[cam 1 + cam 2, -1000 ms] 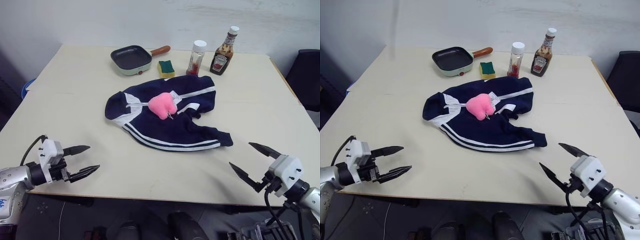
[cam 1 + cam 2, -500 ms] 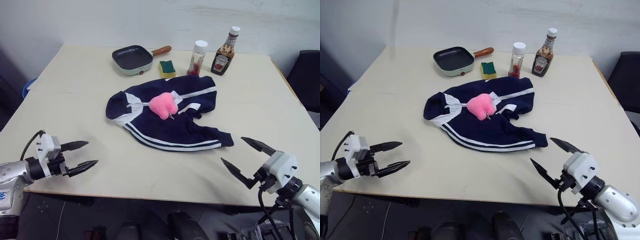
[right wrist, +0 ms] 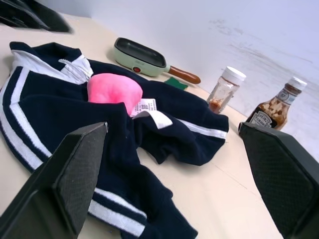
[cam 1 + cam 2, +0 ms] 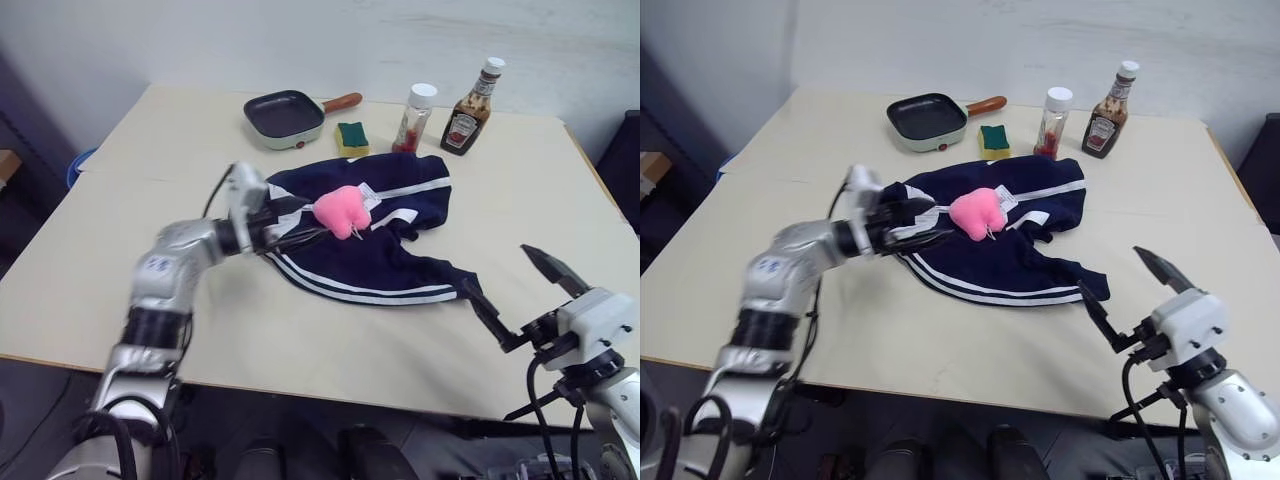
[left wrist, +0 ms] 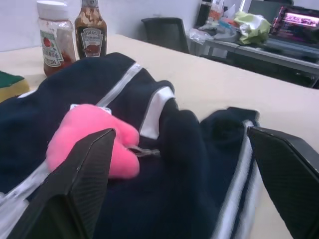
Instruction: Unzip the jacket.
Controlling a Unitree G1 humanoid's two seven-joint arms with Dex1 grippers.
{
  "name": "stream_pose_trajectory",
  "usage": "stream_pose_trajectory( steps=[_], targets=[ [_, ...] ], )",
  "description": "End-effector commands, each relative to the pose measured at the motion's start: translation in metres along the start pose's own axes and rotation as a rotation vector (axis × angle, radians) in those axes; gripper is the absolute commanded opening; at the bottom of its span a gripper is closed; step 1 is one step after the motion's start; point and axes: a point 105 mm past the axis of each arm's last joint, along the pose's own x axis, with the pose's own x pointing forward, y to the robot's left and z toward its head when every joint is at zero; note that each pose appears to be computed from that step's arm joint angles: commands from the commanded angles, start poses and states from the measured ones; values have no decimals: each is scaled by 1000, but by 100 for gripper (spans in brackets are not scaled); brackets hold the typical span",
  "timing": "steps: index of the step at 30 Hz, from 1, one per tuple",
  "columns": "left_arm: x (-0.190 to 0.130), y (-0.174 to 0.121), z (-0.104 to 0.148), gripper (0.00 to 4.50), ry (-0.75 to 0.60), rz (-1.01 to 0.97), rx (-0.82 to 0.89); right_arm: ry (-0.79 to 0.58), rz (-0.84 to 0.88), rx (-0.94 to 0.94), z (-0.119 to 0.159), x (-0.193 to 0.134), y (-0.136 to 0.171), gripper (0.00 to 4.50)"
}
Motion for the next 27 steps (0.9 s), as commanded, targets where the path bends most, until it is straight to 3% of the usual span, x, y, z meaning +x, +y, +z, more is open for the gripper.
stream_pose_trajectory(
  steps=[1, 5, 10, 13, 17, 21, 22, 25, 27],
  targets=[
    [19, 23, -1, 443, 23, 118, 49, -42, -17, -36, 14, -2, 3, 443],
    [40, 32, 0, 443, 19, 204, 120, -21, -62, -26, 15, -11, 5, 443],
    [39, 44, -8, 443, 78, 270, 169, 3, -111, -21, 14, -20, 5, 443],
    [32, 55, -26, 390, 186, 340, 191, 7, -134, -18, 14, -21, 4, 450],
    [38, 48, -41, 259, 231, 306, 137, 5, -139, -18, 14, -20, 5, 450],
    [43, 40, -52, 175, 266, 250, 102, -1, -147, -24, 15, -20, 3, 450],
    [42, 40, -52, 136, 265, 255, 105, -1, -149, -26, 15, -20, 3, 450],
    [38, 46, -37, 54, 154, 287, 84, -6, -151, -27, 15, -20, 2, 450],
    [32, 51, -12, 5, -47, 301, -2, -22, -136, -22, 17, -17, 5, 450]
  ],
)
